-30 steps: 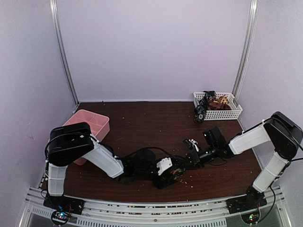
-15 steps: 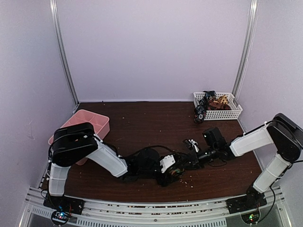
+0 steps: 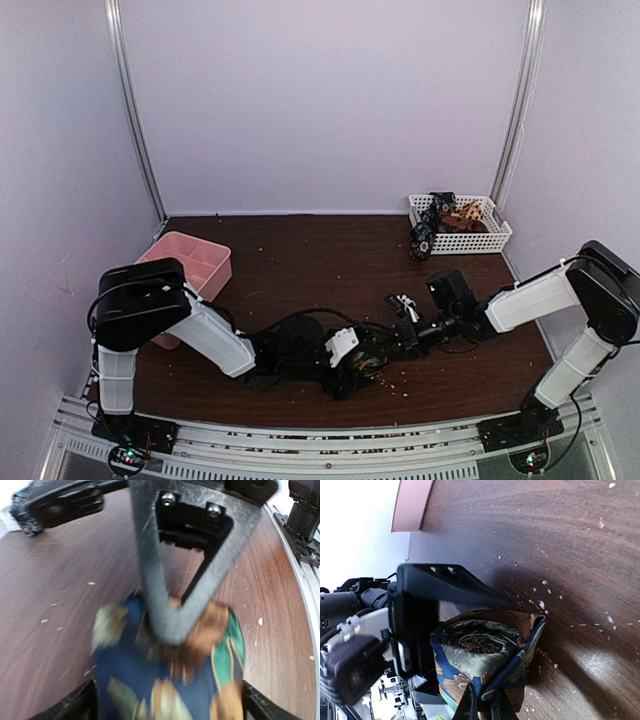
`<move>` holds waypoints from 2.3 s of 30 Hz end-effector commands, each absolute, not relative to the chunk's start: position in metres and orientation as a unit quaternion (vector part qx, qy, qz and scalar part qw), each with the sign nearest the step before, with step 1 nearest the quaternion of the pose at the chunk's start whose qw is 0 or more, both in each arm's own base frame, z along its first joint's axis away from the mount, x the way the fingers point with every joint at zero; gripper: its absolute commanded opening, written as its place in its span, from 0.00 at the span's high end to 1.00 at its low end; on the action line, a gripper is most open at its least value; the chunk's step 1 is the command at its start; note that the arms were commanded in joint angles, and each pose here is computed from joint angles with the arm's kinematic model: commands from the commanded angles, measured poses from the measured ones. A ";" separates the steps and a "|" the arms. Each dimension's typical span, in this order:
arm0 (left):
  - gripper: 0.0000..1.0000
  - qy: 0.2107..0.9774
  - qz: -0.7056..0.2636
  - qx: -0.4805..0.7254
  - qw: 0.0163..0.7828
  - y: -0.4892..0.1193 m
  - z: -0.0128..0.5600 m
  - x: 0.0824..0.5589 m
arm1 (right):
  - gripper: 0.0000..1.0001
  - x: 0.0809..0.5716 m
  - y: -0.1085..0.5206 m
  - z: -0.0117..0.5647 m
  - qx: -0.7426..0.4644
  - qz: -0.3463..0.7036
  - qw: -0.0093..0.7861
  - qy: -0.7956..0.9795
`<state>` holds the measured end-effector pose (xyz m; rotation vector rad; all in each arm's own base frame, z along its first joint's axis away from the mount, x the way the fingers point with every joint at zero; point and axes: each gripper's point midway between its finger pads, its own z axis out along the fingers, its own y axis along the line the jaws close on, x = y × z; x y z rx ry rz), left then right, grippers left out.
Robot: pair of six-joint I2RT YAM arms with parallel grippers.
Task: Roll the ties
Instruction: Pick up the tie from the center of the board, then pass from the right arm to the left
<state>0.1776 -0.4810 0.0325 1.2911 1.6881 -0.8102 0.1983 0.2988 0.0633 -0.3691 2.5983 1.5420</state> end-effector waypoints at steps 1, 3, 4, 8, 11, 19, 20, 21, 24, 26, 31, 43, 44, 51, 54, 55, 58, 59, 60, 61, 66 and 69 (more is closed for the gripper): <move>0.02 0.677 -0.327 0.470 0.463 -0.464 0.071 0.186 | 1.00 0.208 0.298 0.083 -0.114 0.513 0.081 0.847; 0.02 0.685 -0.323 0.457 0.467 -0.455 0.078 0.188 | 1.00 0.211 0.300 0.094 -0.116 0.520 0.092 0.842; 0.02 0.690 -0.323 0.452 0.465 -0.452 0.081 0.187 | 1.00 0.213 0.301 0.100 -0.117 0.523 0.098 0.839; 0.02 0.708 -0.330 0.430 0.452 -0.438 0.098 0.183 | 1.00 0.220 0.303 0.128 -0.125 0.536 0.125 0.825; 0.02 0.717 -0.337 0.391 0.468 -0.420 0.119 0.185 | 1.00 0.225 0.303 0.147 -0.131 0.545 0.147 0.815; 0.02 0.722 -0.342 0.308 0.516 -0.373 0.193 0.190 | 1.00 0.234 0.311 0.214 -0.160 0.584 0.211 0.767; 0.02 0.718 -0.345 0.303 0.523 -0.368 0.204 0.190 | 1.00 0.235 0.312 0.223 -0.165 0.589 0.218 0.761; 0.02 0.714 -0.350 0.299 0.528 -0.362 0.214 0.189 | 1.00 0.235 0.313 0.232 -0.170 0.593 0.225 0.754; 0.02 0.707 -0.370 0.289 0.529 -0.351 0.235 0.187 | 1.00 0.237 0.317 0.263 -0.183 0.611 0.248 0.729; 0.02 0.705 -0.396 0.281 0.517 -0.346 0.244 0.188 | 1.00 0.235 0.321 0.282 -0.194 0.625 0.262 0.710; 0.02 0.677 -0.479 0.284 0.481 -0.359 0.273 0.179 | 1.00 0.231 0.330 0.318 -0.210 0.655 0.280 0.670; 0.02 0.607 -0.587 0.258 0.470 -0.380 0.342 0.175 | 1.00 0.206 0.351 0.355 -0.239 0.693 0.279 0.621; 0.03 0.606 -0.589 0.258 0.468 -0.382 0.343 0.175 | 1.00 0.204 0.353 0.357 -0.241 0.695 0.278 0.619; 0.07 0.598 -0.604 0.250 0.463 -0.390 0.356 0.178 | 1.00 0.190 0.366 0.360 -0.252 0.704 0.267 0.608; 0.10 0.594 -0.616 0.245 0.456 -0.393 0.359 0.178 | 1.00 0.189 0.369 0.358 -0.252 0.703 0.265 0.609; 0.11 0.591 -0.622 0.244 0.452 -0.394 0.360 0.177 | 1.00 0.189 0.371 0.357 -0.252 0.703 0.264 0.610; 0.14 0.590 -0.631 0.240 0.443 -0.397 0.359 0.177 | 1.00 0.189 0.373 0.356 -0.253 0.702 0.263 0.612; 0.14 0.589 -0.634 0.238 0.441 -0.398 0.358 0.177 | 1.00 0.189 0.374 0.355 -0.254 0.701 0.262 0.613; 0.15 0.588 -0.638 0.238 0.437 -0.400 0.357 0.177 | 1.00 0.189 0.375 0.354 -0.255 0.699 0.263 0.615; 0.16 0.589 -0.639 0.238 0.433 -0.402 0.356 0.177 | 1.00 0.190 0.375 0.353 -0.254 0.698 0.264 0.616; 0.23 0.591 -0.641 0.237 0.429 -0.405 0.351 0.178 | 1.00 0.190 0.375 0.350 -0.256 0.692 0.265 0.620; 0.25 0.588 -0.642 0.235 0.433 -0.403 0.354 0.178 | 1.00 0.189 0.375 0.345 -0.260 0.685 0.265 0.627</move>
